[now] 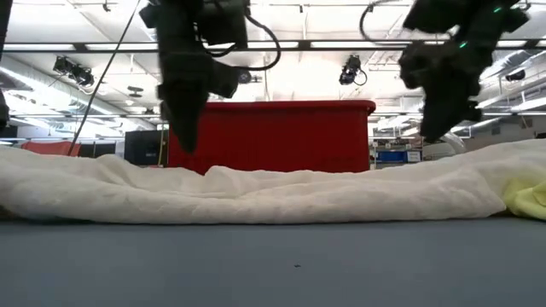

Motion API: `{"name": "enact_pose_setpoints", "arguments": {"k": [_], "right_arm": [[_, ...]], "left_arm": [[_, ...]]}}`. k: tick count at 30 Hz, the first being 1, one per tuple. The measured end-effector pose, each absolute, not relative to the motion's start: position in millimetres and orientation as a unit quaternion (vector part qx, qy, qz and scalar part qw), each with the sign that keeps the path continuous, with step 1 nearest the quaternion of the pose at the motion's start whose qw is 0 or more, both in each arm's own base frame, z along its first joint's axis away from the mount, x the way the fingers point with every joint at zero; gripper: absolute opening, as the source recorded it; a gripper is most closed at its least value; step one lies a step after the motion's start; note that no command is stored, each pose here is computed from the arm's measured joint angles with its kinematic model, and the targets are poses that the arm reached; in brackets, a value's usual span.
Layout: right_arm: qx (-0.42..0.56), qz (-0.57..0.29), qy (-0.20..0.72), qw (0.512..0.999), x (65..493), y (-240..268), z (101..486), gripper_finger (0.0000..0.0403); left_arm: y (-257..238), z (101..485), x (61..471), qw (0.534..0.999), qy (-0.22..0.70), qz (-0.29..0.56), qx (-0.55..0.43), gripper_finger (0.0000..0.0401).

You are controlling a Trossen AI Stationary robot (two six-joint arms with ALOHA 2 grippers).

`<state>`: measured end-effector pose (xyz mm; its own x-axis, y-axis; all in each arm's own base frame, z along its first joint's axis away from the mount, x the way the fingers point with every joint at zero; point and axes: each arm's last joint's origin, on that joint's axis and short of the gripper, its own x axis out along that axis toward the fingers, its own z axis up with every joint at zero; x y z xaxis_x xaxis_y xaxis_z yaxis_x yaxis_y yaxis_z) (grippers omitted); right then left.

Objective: Fold laundry
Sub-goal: Fold the white cloth

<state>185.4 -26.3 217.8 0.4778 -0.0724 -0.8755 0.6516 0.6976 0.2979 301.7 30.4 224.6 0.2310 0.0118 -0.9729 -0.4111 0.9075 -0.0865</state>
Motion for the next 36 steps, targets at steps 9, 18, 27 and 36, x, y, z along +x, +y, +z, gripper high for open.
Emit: {"name": "enact_pose_setpoints", "arguments": {"k": [9,18,27,36], "right_arm": [[0.288,-0.294,0.473,0.779,200,-84,214,0.0188],[0.317,-0.298,0.487,0.757,208,-117,209,0.0188],[0.315,-0.305,0.504,0.744,201,-130,204,0.0188],[0.247,-0.313,0.528,0.75,194,-139,203,0.0187]], "left_arm": [[133,217,287,0.811,0.513,0.171,-0.225,0.0103],[203,175,261,0.806,0.444,0.231,-0.316,0.0103],[210,135,280,0.831,0.441,0.157,-0.301,0.0103],[212,134,279,0.83,0.452,0.172,-0.277,0.001]]}}
